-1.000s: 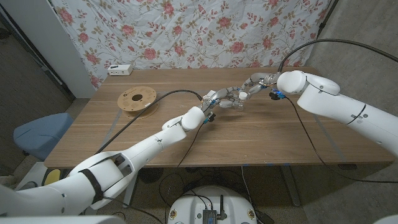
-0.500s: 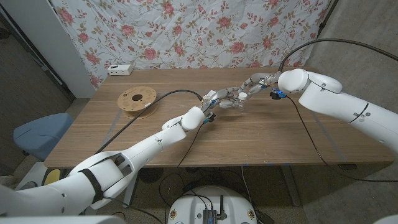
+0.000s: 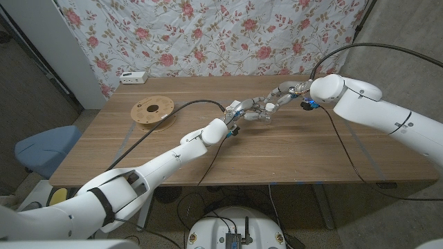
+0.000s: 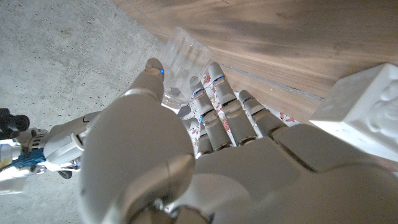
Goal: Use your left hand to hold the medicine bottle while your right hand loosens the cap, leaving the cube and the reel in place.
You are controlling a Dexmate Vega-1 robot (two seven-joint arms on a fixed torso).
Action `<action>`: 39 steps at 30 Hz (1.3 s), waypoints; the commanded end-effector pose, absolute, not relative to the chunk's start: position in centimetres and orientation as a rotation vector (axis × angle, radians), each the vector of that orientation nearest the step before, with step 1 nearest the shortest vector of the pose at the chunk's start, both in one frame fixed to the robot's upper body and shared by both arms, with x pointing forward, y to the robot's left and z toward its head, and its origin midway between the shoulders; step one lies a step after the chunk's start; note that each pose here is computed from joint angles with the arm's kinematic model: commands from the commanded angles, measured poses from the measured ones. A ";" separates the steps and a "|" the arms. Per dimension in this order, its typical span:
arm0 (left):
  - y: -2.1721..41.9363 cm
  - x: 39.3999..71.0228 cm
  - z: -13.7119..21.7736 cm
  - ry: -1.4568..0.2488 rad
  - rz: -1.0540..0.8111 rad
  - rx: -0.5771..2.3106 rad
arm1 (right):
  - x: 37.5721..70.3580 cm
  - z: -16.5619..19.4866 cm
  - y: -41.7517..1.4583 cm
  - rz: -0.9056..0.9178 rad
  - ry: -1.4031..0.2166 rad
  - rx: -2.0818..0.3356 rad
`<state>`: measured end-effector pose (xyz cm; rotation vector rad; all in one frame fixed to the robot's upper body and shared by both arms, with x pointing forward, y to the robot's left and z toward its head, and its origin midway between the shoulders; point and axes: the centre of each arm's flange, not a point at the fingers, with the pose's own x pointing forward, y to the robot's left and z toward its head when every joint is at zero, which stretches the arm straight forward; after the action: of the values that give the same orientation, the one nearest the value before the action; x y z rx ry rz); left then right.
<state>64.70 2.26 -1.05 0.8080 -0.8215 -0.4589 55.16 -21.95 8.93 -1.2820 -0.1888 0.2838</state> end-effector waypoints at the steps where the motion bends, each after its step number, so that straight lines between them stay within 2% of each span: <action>1: 2.3 64.7 -1.2 -0.818 -0.457 0.809 | 55.2 9.3 -22.4 0.298 -0.172 -1.279; 39: 2.0 64.9 -0.9 -0.826 -0.463 0.811 | 55.1 9.2 -21.6 0.197 -0.140 -1.330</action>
<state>64.83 2.15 -1.05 0.8101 -0.8216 -0.4585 54.88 -21.91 9.19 -1.3147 -0.1576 0.2090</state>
